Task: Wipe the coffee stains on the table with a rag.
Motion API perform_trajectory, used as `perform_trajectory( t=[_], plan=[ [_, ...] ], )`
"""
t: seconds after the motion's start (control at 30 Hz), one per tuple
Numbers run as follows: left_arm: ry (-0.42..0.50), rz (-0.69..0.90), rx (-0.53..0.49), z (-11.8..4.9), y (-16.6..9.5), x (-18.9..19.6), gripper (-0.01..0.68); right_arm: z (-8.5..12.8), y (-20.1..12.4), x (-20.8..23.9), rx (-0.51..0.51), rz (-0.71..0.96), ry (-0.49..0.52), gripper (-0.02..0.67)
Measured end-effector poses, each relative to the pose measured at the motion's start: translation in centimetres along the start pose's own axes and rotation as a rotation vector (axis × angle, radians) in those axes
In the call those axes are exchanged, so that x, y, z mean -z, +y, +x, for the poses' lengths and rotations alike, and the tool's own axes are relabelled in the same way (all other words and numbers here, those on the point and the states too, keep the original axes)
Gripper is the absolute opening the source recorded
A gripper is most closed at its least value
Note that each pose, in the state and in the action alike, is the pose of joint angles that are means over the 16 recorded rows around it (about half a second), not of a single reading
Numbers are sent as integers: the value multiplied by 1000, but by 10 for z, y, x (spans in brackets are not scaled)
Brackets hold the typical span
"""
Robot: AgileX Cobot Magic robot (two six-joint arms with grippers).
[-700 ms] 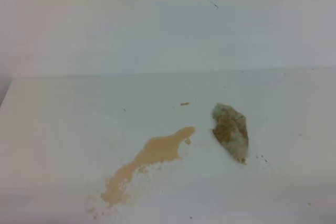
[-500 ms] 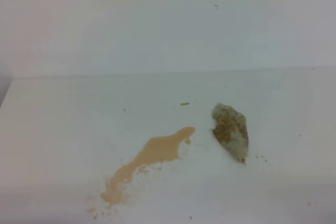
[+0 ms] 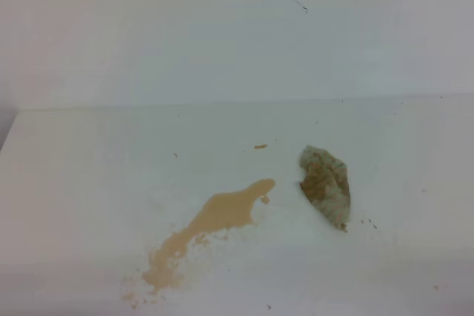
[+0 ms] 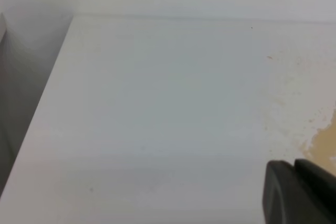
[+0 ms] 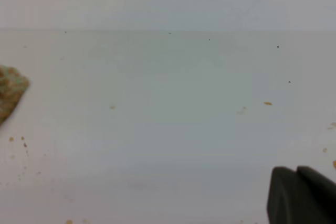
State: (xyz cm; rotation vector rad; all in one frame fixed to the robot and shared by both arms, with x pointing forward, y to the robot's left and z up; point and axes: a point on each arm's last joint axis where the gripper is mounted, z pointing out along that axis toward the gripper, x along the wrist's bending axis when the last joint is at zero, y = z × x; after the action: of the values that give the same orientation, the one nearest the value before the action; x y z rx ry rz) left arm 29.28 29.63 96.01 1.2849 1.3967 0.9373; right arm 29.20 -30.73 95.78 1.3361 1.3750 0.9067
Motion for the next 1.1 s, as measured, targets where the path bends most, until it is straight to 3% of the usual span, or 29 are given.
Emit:
perform_trajectory(
  t=[1.1],
  plan=[
    [0,0,0,0,0,0,-2,0,0,0,-20,0,0,-3]
  ],
)
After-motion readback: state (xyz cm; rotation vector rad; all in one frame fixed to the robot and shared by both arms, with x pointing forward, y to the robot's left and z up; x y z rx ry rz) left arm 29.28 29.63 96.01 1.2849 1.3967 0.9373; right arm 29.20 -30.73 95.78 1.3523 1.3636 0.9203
